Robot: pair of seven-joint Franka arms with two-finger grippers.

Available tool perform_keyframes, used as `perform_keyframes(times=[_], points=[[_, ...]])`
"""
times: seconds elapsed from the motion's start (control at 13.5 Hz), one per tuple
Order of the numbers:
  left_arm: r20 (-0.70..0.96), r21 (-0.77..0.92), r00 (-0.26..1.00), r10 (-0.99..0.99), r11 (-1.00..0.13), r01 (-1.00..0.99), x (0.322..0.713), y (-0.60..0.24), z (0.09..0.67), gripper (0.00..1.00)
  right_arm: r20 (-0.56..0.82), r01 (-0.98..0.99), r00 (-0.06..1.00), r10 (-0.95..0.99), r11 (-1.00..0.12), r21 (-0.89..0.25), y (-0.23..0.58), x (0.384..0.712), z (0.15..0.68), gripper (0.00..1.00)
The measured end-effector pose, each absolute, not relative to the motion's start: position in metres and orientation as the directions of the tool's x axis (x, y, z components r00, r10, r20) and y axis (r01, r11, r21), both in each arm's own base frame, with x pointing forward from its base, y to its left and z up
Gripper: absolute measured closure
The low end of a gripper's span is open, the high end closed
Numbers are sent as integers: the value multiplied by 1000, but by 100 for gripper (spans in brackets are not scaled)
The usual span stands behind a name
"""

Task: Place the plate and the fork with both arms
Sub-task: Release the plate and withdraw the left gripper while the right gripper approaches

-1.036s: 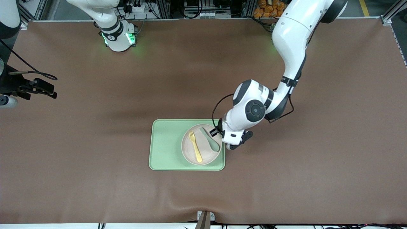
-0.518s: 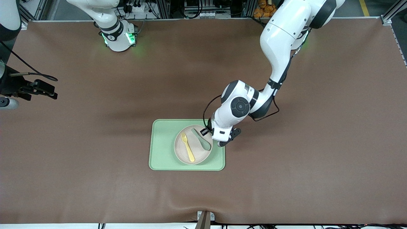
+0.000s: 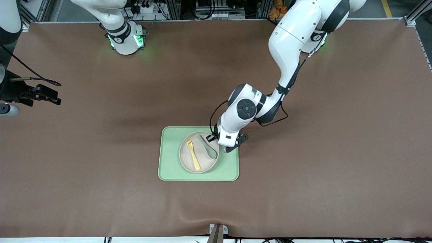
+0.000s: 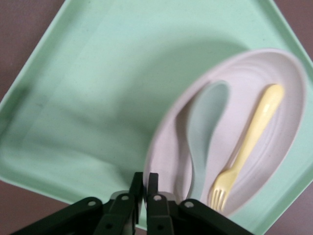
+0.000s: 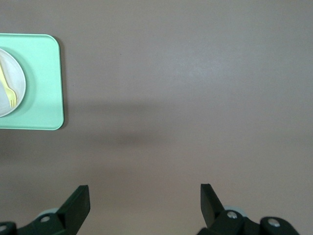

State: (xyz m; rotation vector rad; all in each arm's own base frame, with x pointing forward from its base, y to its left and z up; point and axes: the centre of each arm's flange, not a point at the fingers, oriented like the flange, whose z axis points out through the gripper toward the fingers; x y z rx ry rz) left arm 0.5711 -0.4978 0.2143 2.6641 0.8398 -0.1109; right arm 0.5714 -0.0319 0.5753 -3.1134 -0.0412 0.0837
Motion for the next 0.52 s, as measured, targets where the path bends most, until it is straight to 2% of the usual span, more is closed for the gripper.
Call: perform_keyframes(times=[0.22, 0.52], points=[[-117, 312, 853, 508, -797, 517, 569, -508, 225, 53, -54, 29, 998, 30, -999, -28, -30, 571, 575, 0], [-100, 318, 840, 534, -783, 536, 596, -482, 271, 15, -67, 32, 997, 34, -999, -31, -29, 570, 574, 0]])
